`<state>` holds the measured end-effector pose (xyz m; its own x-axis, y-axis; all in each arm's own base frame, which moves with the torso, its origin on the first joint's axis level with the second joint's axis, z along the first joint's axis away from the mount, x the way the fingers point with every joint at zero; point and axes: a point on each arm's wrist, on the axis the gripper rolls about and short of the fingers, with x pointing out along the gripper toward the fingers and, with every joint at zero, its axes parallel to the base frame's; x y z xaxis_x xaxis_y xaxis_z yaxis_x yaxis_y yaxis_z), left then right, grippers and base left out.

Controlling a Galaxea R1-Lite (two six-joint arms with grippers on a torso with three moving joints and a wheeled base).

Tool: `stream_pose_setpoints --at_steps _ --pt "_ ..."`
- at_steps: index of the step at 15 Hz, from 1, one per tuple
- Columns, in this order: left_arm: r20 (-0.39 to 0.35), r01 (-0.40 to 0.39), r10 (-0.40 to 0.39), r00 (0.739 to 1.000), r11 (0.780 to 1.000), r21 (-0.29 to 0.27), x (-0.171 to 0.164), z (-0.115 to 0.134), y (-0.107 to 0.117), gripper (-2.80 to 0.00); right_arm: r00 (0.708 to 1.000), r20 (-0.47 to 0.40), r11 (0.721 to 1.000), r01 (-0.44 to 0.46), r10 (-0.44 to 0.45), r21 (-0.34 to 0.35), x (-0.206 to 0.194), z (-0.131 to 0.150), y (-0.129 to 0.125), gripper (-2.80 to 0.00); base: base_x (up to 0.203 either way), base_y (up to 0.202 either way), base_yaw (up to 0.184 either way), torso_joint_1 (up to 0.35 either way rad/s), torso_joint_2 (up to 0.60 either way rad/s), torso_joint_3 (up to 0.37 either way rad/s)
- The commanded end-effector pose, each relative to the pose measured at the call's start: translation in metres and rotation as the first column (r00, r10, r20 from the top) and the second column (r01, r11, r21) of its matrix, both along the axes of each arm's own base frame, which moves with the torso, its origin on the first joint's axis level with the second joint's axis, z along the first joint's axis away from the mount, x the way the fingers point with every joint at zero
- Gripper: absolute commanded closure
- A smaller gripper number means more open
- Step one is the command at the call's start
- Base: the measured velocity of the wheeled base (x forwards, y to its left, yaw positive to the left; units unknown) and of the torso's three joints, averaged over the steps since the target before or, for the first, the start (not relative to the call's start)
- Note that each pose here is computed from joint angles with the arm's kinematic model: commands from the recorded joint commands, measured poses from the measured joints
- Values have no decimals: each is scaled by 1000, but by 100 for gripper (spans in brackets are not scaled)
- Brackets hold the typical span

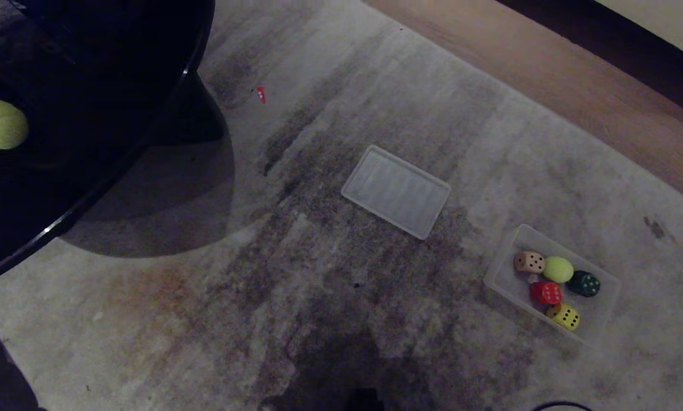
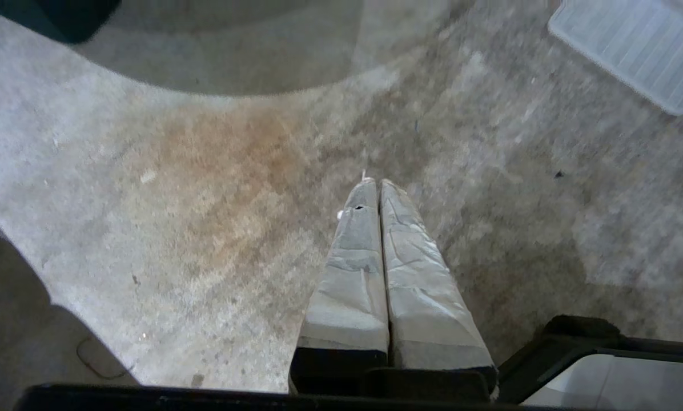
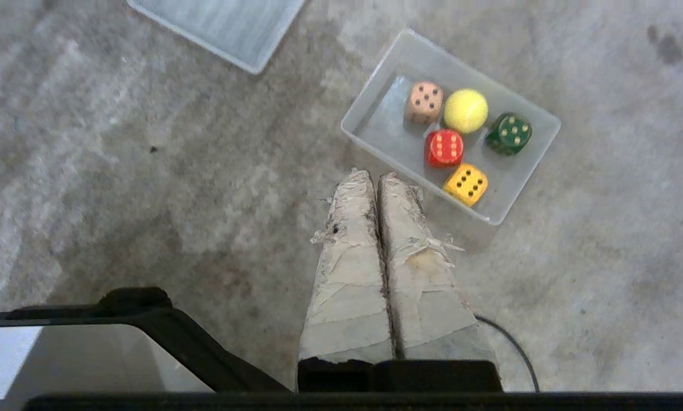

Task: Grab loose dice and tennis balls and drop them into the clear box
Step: Pick up the ball on the table

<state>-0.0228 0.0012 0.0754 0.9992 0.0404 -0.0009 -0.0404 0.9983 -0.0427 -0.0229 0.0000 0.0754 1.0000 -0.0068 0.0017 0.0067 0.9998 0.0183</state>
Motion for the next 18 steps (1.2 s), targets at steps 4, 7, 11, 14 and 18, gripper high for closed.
stream_pose_setpoints --at_steps 4,7,11,14,18 --pt "-2 1 -1 1000 1000 0 0 0 0 0 1000 -3 1000 1 -1 0 0 0 0 0 0 0 0 2 4 198" --pt "-2 1 -1 1000 1000 0 0 0 0 0 1000 -3 1000 -1 1 2 0 0 0 0 0 0 0 1 2 202" --pt "-2 1 -1 1000 1000 0 0 0 0 0 1000 -3 1000 1 -1 0 0 0 0 0 0 0 0 2 0 198" --pt "-2 1 -1 1000 1000 0 0 0 0 0 1000 -3 1000 -1 1 1 0 0 0 0 0 0 0 2 3 201" --pt "-2 1 -1 1000 1000 0 0 0 0 0 1000 -3 1000 0 0 2 0 0 0 0 0 0 0 3 1 201"
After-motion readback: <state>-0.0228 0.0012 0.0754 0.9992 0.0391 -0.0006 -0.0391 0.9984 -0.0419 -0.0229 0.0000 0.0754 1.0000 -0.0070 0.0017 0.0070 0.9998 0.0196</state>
